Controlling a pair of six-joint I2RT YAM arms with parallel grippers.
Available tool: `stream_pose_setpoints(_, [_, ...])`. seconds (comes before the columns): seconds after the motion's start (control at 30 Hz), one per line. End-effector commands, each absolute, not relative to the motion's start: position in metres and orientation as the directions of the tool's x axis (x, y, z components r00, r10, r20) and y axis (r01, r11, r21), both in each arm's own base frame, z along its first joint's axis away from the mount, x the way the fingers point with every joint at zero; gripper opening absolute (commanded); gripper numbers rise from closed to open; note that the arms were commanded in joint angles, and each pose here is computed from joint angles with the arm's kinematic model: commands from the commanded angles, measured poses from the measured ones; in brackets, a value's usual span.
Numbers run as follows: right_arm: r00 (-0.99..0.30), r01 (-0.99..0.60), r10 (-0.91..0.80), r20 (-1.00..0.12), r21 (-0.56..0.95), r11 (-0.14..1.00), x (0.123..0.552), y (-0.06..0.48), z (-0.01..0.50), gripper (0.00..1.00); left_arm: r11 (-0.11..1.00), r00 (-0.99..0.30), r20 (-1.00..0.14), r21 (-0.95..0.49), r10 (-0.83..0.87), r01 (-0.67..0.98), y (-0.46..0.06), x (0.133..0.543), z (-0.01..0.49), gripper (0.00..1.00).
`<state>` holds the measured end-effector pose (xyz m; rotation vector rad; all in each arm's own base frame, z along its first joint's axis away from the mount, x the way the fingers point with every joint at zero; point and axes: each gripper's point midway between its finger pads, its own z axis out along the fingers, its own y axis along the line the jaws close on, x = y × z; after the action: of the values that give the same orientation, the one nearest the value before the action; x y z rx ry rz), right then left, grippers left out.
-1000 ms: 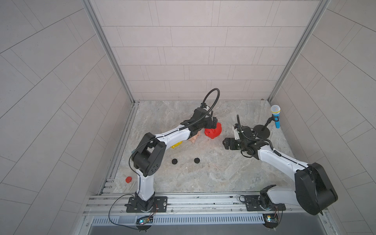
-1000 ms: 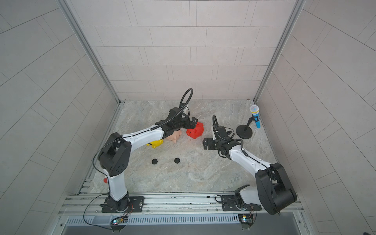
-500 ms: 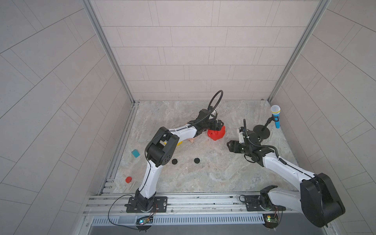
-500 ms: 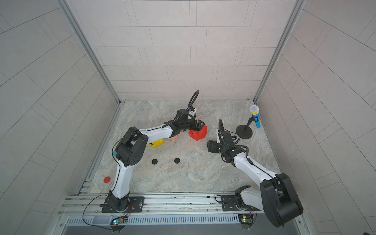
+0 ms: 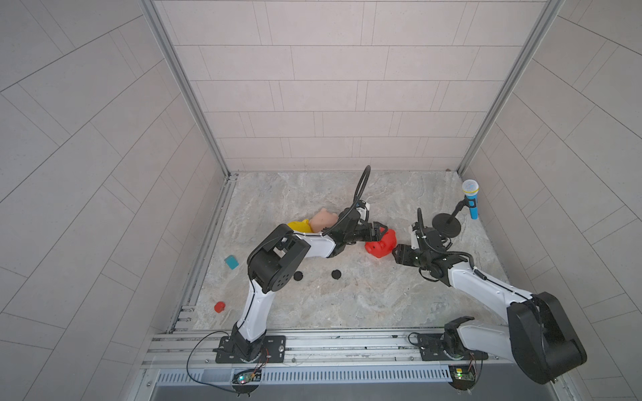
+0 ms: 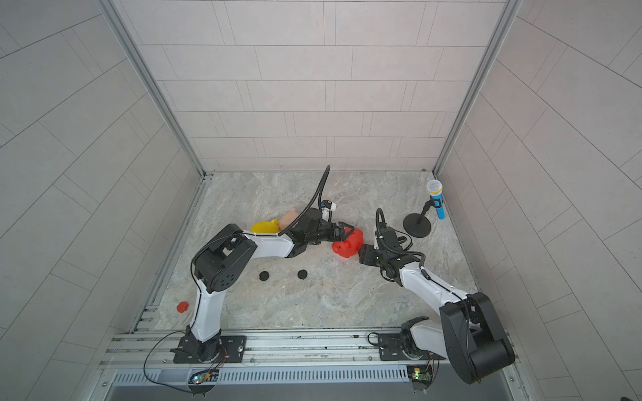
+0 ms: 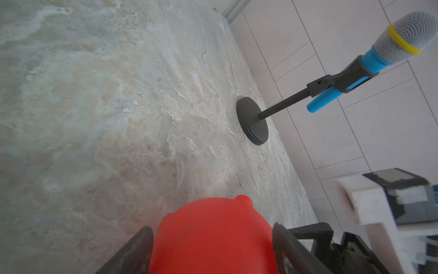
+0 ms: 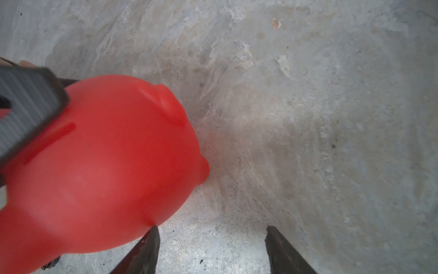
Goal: Open piggy banks
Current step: Adjust the piggy bank at the center of the board.
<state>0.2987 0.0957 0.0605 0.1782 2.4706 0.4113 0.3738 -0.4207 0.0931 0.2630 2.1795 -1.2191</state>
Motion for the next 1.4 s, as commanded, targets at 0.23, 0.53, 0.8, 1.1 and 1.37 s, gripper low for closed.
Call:
stream_pose_setpoints(0.23, [-0.812,-0.004,0.206,-0.546,0.358,0.934,0.298,0.103,0.055,0.57,0.528,-0.782,-0.607,-0.714,-0.140,0.460,-0.421,0.354,0.102,0.77])
stream_pose_setpoints(0.53, [-0.780,-0.071,0.188,-0.597,0.383,0.921,0.299,0.110,0.079,0.53,0.591,-0.798,-0.562,-0.726,-0.216,0.351,-0.401,0.364,0.086,0.58])
stream_pose_setpoints(0.8, [-0.767,-0.101,0.195,-0.611,0.415,0.904,0.302,0.117,0.090,0.51,0.666,-0.808,-0.517,-0.713,-0.284,0.222,-0.363,0.383,0.069,0.50])
stream_pose_setpoints(1.1, [-0.747,-0.117,0.224,-0.626,0.456,0.882,0.313,0.125,0.100,0.50,0.718,-0.806,-0.500,-0.681,-0.315,0.142,-0.335,0.392,0.059,0.49])
stream_pose_setpoints(1.37, [-0.730,-0.135,0.262,-0.631,0.509,0.850,0.329,0.137,0.109,0.50,0.720,-0.803,-0.511,-0.677,-0.306,0.156,-0.335,0.393,0.068,0.53])
